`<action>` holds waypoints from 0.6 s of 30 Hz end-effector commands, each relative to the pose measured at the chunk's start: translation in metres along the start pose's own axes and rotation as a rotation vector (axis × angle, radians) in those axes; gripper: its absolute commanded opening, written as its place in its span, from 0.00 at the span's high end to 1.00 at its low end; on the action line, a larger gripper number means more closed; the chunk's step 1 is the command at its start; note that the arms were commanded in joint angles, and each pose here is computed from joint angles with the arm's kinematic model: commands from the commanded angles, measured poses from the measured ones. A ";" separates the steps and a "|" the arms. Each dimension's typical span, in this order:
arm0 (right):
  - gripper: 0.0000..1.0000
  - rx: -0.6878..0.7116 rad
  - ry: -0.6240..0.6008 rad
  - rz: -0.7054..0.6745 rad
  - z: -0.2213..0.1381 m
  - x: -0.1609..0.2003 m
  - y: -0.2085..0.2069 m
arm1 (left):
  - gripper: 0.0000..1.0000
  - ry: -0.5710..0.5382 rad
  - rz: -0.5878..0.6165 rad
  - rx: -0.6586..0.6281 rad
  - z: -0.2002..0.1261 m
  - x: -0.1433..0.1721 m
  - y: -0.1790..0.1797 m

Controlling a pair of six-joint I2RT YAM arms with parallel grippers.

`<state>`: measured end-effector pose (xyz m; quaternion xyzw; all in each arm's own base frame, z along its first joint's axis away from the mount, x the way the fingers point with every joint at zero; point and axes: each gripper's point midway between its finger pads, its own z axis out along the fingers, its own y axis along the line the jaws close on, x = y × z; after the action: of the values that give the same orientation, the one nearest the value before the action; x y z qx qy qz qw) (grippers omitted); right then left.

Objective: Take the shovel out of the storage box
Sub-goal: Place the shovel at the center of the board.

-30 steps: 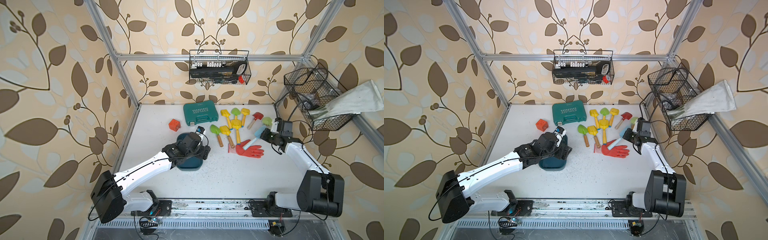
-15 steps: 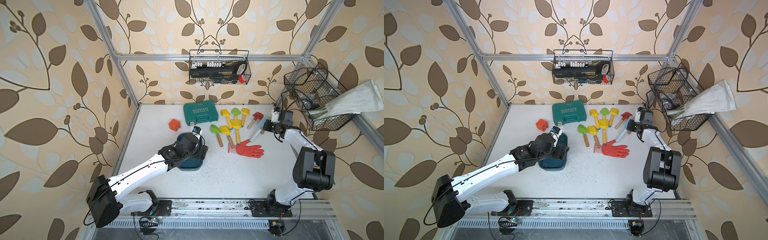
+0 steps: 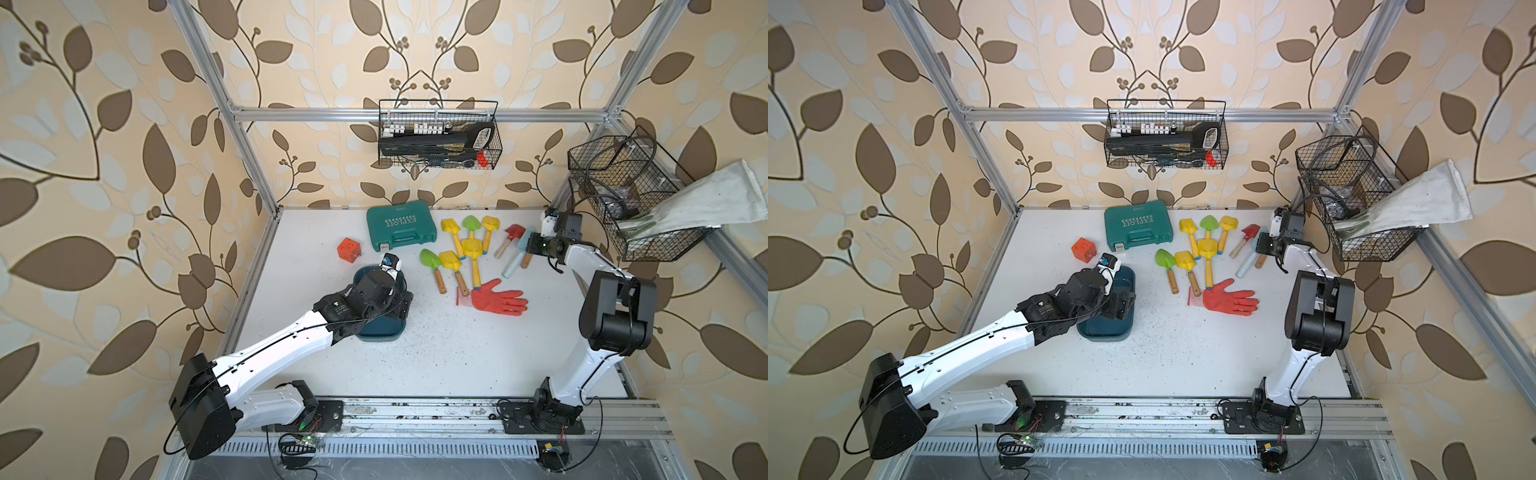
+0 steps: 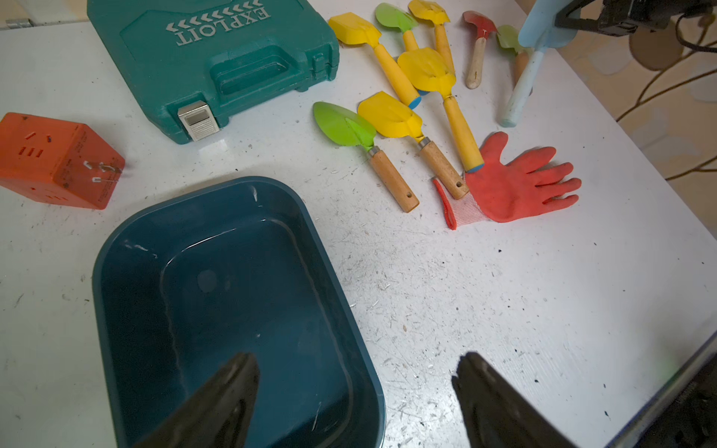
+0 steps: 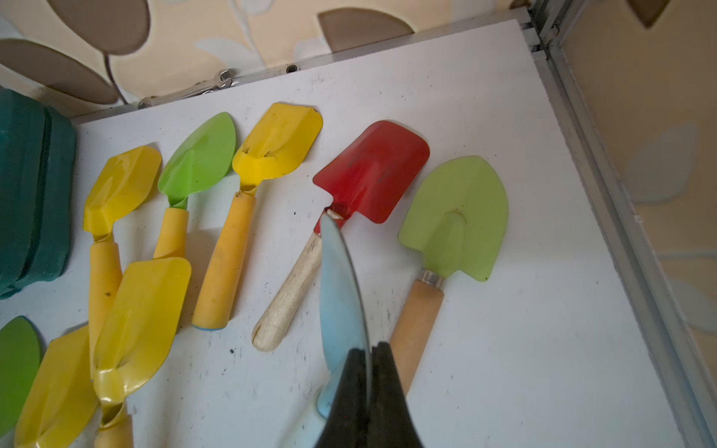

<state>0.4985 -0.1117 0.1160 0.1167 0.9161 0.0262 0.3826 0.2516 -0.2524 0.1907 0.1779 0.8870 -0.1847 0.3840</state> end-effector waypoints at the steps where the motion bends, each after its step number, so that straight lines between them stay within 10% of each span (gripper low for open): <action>1: 1.00 -0.002 0.041 0.010 0.017 0.002 -0.005 | 0.15 -0.045 -0.022 -0.011 -0.005 -0.010 0.005; 18: 0.99 0.039 0.180 0.097 0.055 0.020 -0.031 | 0.15 -0.035 -0.035 -0.019 0.000 -0.009 0.009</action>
<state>0.5250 -0.1348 0.0766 0.1541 0.9304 0.0416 0.3300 0.2553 -0.2487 0.1905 0.1712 0.8883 -0.1811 0.3857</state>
